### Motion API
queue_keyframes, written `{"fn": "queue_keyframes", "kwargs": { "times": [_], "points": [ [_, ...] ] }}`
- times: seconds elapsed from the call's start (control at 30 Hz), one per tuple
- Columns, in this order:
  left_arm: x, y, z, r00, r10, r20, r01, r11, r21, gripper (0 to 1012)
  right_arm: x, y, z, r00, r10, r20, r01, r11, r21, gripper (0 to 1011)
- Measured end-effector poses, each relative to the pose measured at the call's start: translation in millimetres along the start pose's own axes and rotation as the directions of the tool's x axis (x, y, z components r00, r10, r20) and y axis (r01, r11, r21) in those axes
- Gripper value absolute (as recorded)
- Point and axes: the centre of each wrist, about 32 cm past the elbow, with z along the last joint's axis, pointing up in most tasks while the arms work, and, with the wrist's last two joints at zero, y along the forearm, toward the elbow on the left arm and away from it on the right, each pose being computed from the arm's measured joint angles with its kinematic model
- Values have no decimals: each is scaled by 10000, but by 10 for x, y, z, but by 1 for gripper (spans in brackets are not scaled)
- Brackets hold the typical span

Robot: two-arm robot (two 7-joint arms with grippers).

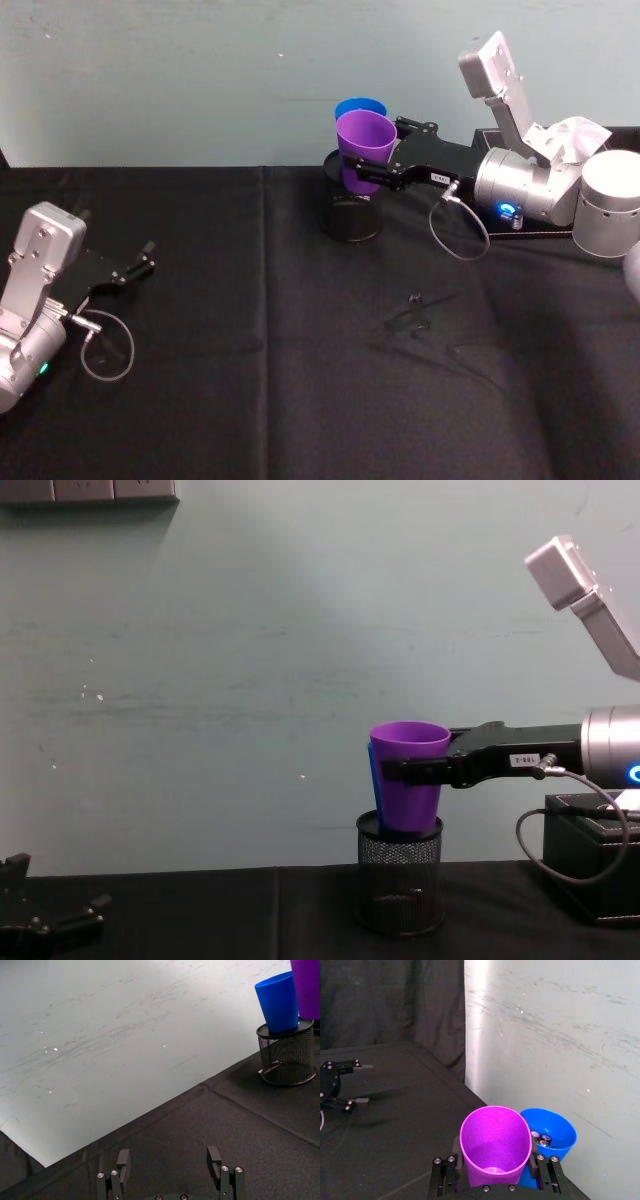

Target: Pick up one cup with a gripper and tap it against the other cup.

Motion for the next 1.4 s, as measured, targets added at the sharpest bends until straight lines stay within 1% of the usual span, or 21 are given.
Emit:
{"fn": "queue_keyframes", "kwargs": {
  "times": [0.2, 0.57, 0.8, 1.4],
  "points": [
    [0, 0, 0, 10000, 0, -1, 0, 10000, 0, 1000, 17, 73, -8, 9999, -10, -113, 9, 10000, -64, 723],
    [0, 0, 0, 10000, 1, 0, -1, 10000, -1, 1000, 61, 148, -28, 9995, -127, -294, 122, 9998, -150, 723],
    [0, 0, 0, 10000, 1, 0, -1, 10000, 0, 1000, 60, 154, -11, 9998, -85, -180, 82, 9998, -160, 723],
    [0, 0, 0, 10000, 1, 0, -1, 10000, -1, 1000, 63, 154, -19, 9997, -104, -224, 100, 9998, -172, 723]
  ]
}}
